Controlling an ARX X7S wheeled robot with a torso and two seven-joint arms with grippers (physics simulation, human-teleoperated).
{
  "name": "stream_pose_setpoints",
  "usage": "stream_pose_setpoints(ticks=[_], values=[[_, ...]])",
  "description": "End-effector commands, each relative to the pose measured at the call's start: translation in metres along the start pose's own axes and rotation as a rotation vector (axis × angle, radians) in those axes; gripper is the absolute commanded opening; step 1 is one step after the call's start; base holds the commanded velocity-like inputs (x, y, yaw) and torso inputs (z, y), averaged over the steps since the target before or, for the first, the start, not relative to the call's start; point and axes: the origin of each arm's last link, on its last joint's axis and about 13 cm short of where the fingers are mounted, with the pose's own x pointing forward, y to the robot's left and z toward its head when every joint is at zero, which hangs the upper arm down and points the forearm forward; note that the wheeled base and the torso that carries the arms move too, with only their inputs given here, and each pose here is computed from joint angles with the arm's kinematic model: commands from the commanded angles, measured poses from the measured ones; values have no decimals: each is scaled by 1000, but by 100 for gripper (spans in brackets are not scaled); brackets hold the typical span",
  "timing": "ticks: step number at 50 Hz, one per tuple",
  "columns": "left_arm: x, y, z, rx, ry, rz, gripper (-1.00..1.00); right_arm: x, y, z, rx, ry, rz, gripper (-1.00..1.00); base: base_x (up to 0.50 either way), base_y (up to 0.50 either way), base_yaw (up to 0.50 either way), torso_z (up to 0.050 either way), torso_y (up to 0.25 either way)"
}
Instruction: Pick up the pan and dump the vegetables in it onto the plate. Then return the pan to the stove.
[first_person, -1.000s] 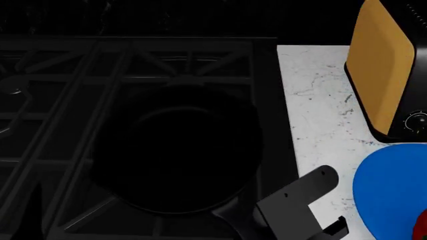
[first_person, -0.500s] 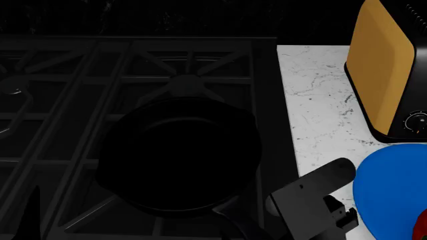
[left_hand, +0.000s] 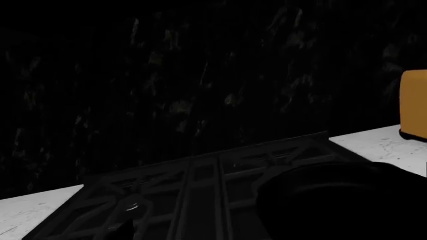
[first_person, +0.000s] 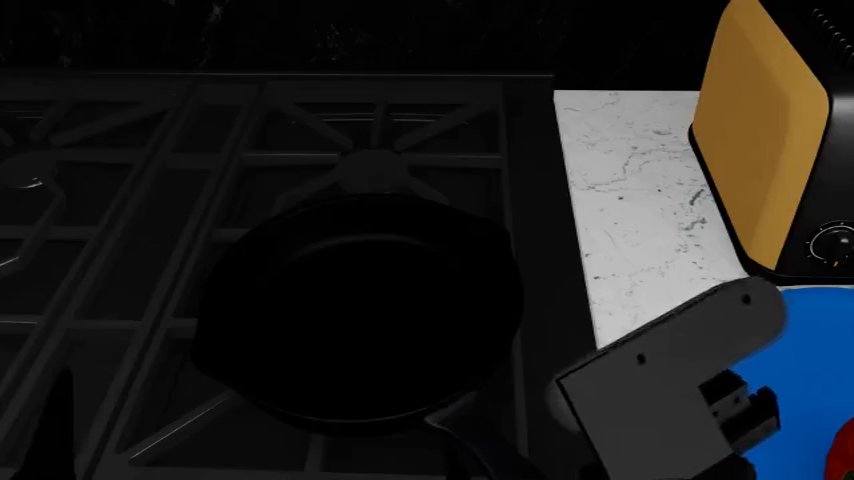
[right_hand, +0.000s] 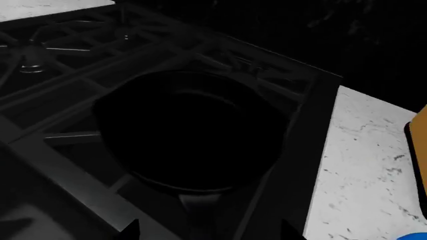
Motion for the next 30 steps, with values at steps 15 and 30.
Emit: stream_pose_setpoints(ticks=[15, 30], values=[[6, -1, 11, -36, -57, -26, 100, -75, 33, -11, 2, -166, -60, 100, 0, 0, 0, 0, 0], [9, -3, 14, -26, -66, -34, 100, -103, 32, -10, -3, -190, -156, 100, 0, 0, 0, 0, 0]])
